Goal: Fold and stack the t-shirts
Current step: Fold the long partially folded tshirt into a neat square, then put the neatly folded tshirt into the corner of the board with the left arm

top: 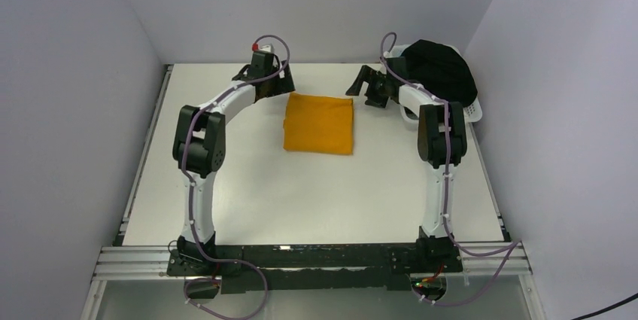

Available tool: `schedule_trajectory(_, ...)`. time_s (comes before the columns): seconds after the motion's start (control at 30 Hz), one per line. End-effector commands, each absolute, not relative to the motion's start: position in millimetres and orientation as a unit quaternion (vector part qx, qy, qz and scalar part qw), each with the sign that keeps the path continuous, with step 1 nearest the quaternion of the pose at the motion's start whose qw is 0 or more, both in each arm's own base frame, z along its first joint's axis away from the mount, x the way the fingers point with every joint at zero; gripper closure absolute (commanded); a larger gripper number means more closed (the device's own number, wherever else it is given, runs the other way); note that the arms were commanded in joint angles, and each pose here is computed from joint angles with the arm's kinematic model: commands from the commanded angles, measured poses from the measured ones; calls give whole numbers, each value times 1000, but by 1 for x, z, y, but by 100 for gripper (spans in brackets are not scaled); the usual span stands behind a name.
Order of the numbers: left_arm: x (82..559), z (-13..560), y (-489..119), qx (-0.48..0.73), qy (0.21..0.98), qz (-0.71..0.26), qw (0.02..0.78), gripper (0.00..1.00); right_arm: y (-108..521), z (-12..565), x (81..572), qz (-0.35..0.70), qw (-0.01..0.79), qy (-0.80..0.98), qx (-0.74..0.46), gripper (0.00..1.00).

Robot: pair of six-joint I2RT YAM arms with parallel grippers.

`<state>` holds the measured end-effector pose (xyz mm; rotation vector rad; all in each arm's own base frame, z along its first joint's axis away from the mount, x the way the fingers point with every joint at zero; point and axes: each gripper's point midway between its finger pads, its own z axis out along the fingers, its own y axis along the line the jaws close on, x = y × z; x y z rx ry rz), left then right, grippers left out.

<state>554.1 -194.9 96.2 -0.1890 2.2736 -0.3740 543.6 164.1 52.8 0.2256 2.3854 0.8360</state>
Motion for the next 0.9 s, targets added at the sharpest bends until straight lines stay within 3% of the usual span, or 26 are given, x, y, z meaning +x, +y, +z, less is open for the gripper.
schedule_trajectory(0.0, 542, 151, -203, -59, 878, -190, 435, 1, 158, 98, 541, 304, 337, 889, 65, 0)
schedule_trajectory(0.3, 478, 101, -220, -30, 898, -259, 354, 3, 163, 140, 464, 301, 374, 876, 42, 0)
schedule_trajectory(0.47, 468, 68, -222, -37, 914, -256, 311, 27, 156, 162, 424, 299, 401, 865, 42, 0)
schedule_trajectory(0.6, 468, 39, -217, -66, 933, -220, 278, 56, 152, 176, 402, 304, 420, 854, 40, 0)
schedule_trajectory(0.77, 457, 10, -239, -62, 941, -233, 239, 74, 137, 188, 388, 276, 443, 852, 51, 0)
schedule_trajectory(0.87, 454, -1, -238, -61, 949, -209, 229, 100, 125, 189, 383, 248, 452, 854, 63, 0)
